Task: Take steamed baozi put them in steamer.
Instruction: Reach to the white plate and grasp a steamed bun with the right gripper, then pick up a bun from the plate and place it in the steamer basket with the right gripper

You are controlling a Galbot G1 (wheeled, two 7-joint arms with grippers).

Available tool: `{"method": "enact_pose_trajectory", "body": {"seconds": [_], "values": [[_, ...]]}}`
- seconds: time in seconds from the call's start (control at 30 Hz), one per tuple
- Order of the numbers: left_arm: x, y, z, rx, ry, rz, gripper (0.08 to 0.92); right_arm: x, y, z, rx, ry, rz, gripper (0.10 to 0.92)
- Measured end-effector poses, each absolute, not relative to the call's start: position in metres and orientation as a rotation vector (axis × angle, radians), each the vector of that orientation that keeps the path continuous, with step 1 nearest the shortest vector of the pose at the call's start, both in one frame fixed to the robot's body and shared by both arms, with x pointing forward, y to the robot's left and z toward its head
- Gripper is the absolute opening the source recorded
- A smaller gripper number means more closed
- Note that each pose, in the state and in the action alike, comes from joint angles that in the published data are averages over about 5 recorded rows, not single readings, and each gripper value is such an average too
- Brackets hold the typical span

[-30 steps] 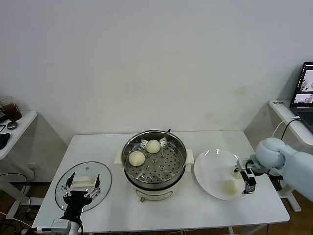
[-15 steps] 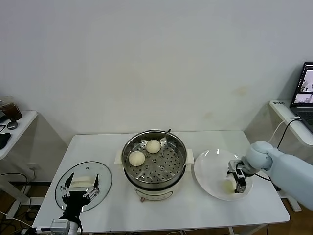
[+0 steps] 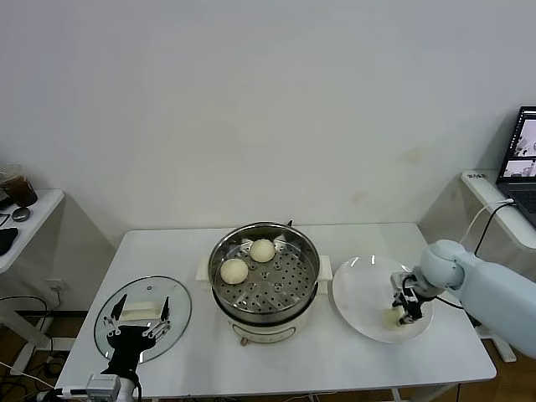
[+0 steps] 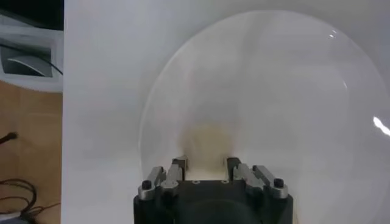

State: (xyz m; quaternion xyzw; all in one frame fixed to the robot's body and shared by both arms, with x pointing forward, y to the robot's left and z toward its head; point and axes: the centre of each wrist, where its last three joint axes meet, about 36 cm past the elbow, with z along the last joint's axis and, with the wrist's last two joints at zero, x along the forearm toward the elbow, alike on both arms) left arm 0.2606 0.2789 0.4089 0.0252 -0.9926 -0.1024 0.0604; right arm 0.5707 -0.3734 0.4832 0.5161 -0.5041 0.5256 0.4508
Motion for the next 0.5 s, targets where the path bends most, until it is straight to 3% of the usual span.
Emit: {"method": "enact_pose_trajectory", "body": {"seconds": [0.3, 0.5], "values": [[0.262, 0.277, 0.411, 0.063, -3.013, -0.308, 0.823, 0.601, -0.377, 0.560, 1.330, -1.305, 1.319, 0.417], [0.264, 0.276, 0.412, 0.059, -3.021, -0.305, 0.823, 0.630, -0.348, 0.635, 1.445, -1.374, 1.421, 0.424]]}}
